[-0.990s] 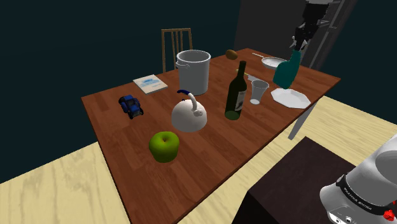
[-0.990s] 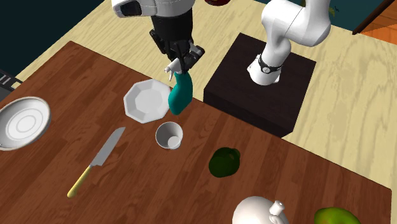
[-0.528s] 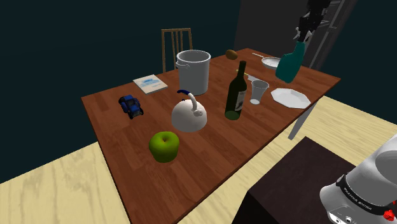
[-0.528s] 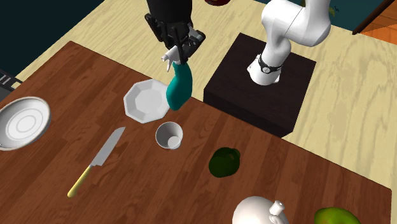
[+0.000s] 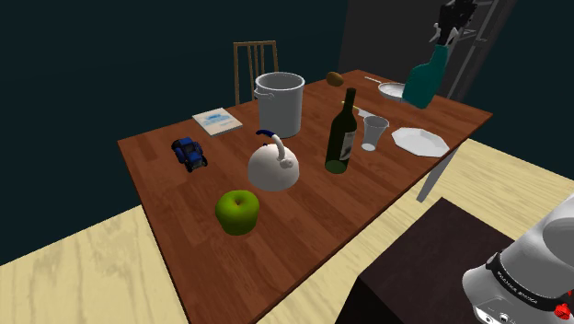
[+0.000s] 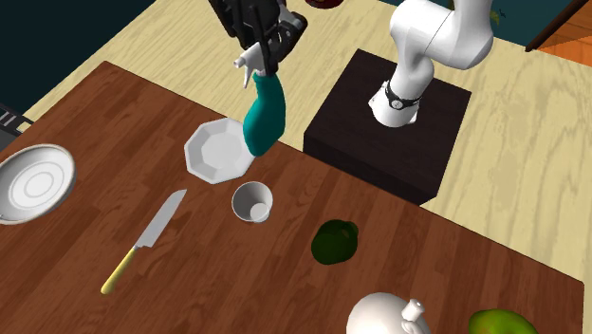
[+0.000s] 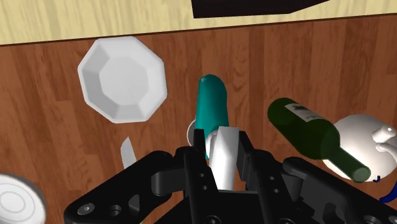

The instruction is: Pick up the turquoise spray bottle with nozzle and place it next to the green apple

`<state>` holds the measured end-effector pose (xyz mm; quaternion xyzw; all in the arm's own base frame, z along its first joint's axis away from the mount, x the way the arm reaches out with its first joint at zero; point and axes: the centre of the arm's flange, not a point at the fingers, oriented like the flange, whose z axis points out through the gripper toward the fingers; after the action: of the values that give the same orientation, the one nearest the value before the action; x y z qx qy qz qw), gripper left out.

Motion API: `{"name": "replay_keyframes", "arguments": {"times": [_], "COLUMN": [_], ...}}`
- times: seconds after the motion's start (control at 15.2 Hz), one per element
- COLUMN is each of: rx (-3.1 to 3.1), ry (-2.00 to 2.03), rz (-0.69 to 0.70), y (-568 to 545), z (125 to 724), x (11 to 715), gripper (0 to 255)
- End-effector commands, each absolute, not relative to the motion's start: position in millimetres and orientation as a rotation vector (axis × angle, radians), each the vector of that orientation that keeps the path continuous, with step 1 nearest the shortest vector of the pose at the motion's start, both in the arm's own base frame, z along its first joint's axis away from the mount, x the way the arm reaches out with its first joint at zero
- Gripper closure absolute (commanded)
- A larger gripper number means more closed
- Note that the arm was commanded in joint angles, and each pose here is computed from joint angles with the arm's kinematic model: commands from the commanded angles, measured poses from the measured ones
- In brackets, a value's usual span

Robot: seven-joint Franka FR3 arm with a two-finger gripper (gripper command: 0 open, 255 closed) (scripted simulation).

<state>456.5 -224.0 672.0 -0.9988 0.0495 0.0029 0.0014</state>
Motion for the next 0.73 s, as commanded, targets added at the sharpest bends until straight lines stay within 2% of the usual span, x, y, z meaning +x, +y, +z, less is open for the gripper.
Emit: {"name": "replay_keyframes", "arguments": {"times": [0.0,0.66], "rx": [-3.135,-3.135], "ry": [0.155,0.155], "rz": [0.009,0.009], "y": [-223,-223], "z": [683,734], "x": [456,456], "gripper": [255,255]}}
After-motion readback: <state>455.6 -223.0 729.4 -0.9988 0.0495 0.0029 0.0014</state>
